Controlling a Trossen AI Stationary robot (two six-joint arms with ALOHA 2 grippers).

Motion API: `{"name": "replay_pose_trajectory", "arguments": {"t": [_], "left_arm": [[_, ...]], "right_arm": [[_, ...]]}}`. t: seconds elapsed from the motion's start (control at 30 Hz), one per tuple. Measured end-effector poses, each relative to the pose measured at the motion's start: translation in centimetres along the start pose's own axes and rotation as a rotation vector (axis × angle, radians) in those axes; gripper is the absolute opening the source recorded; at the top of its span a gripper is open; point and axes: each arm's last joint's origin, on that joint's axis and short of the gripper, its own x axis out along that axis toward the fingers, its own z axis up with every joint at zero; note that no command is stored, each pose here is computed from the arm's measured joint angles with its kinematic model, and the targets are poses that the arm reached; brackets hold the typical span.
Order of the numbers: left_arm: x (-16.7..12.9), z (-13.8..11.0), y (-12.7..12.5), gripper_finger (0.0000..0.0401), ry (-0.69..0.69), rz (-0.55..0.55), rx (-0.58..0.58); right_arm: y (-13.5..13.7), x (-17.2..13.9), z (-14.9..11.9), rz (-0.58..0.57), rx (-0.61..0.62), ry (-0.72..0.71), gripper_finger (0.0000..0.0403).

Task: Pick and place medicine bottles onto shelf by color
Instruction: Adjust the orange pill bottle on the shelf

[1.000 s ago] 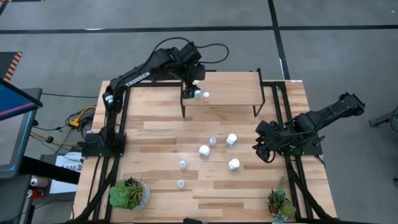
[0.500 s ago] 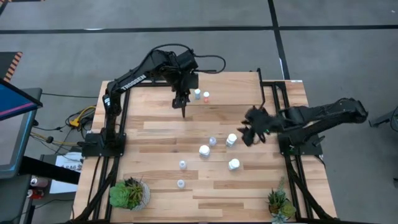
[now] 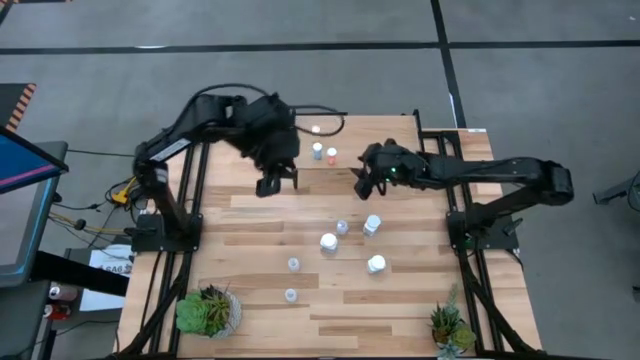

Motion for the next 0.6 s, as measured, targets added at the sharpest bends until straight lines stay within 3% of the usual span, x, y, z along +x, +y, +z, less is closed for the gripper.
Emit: {"name": "replay_pose_trajectory", "arguments": {"t": [0.1,0.23,0.33,0.47,0.6], "left_arm": [[-1.7,-0.5,-1.8,0.0083,-0.033,0.045,0.033],[-4.7,-2.0,-3.8,0.0065,-0.100,-0.007,0.088],[-6.2,-4.0,-4.8,0.0052,-0.105,-0.025,0.065],[-6.3,-6.7,-5.4,0.0034,-0.086,0.006,-0.017],[-5.1,-8.3,-6.0,0.0017,-0.155,0.041,-0.068]], "right_arm": [[0.0,1.5,-0.3,0.025,-0.032,0.018,0.0216],[0.0,3.4,-1.3,0.009,-0.043,0.083,0.0200],[0.1,4.3,-1.2,0.001,-0.041,0.099,0.0182],[0.1,5.2,-0.3,-0.008,-0.067,0.103,0.0157],[-0.1,5.9,0.7,-0.027,-0.079,0.109,0.0135]]}}
